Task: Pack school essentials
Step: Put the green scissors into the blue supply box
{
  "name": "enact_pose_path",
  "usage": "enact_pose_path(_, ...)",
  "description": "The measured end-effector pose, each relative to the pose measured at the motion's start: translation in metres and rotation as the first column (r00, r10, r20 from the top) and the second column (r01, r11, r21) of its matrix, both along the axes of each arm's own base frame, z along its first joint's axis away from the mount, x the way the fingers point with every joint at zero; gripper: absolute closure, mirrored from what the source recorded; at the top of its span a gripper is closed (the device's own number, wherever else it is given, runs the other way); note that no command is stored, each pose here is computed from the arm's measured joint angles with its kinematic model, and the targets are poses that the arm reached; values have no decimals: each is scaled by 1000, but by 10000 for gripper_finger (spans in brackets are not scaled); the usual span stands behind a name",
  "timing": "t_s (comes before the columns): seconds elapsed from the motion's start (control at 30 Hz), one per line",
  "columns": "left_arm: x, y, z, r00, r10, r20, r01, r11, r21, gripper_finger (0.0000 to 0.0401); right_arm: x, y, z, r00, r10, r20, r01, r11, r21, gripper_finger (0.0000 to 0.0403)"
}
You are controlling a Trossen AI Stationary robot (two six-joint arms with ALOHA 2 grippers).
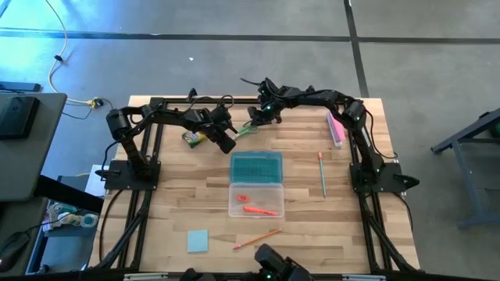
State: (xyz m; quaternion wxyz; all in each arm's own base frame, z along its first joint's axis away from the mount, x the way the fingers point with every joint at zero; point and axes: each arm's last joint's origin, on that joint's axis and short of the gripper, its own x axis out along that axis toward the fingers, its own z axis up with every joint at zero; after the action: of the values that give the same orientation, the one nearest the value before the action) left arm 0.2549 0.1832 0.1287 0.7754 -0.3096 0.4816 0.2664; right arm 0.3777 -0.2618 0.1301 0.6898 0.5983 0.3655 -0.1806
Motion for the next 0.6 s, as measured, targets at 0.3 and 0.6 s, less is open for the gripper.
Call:
enact_pose_path(0.3,4,0,-8,1000,-25,-13,25,1000,0,401,0,-6,2,997,-81,16,81,996,43,297)
enact_pose_path(0.6,5,0,-8,1000,-27,-1,27,1000,5,401,0,-6,2,987,-160,-28,162,985,61,338)
